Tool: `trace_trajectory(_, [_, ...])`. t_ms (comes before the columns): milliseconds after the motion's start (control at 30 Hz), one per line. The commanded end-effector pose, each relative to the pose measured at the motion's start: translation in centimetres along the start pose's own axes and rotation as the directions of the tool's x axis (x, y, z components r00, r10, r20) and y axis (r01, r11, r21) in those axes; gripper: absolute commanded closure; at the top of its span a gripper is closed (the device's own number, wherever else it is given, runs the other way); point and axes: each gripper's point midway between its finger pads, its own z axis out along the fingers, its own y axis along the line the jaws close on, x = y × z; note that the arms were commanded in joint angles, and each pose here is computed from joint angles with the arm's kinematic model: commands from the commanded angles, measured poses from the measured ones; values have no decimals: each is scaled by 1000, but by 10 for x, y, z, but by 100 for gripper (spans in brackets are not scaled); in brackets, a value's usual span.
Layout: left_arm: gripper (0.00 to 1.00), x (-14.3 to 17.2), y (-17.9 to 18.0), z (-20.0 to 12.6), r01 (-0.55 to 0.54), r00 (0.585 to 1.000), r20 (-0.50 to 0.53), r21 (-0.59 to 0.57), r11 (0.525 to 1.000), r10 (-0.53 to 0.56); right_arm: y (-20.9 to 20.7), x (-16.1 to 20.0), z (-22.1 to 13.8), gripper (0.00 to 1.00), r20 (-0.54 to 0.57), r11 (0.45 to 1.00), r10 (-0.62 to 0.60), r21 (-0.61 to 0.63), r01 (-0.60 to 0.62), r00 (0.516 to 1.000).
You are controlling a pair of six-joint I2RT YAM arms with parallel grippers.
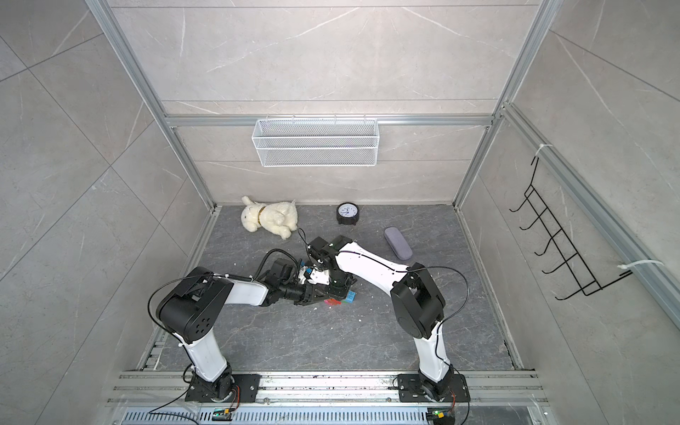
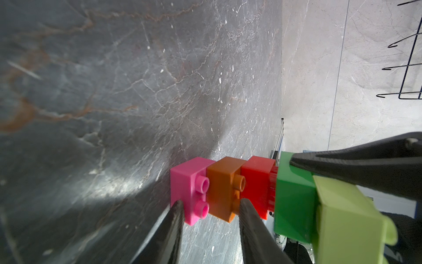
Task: Assemble the letter y with lego
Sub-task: Assemble the lego brick with the lego brick.
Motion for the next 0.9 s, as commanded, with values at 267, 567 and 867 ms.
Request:
trace_trajectory(267, [59, 56, 76, 2, 146, 981, -81, -289, 946, -176, 10, -2, 44, 69, -91, 1000, 17, -21, -19, 996])
trace_trajectory(567, [59, 56, 76, 2, 148, 980, -82, -290, 945, -179, 17, 0, 46, 69, -103, 1000, -26, -18, 24, 994])
trace_trajectory(867, [59, 57, 77, 3, 150, 980, -85, -292, 945, -181, 22, -5, 44, 69, -87, 998, -62, -19, 60, 994])
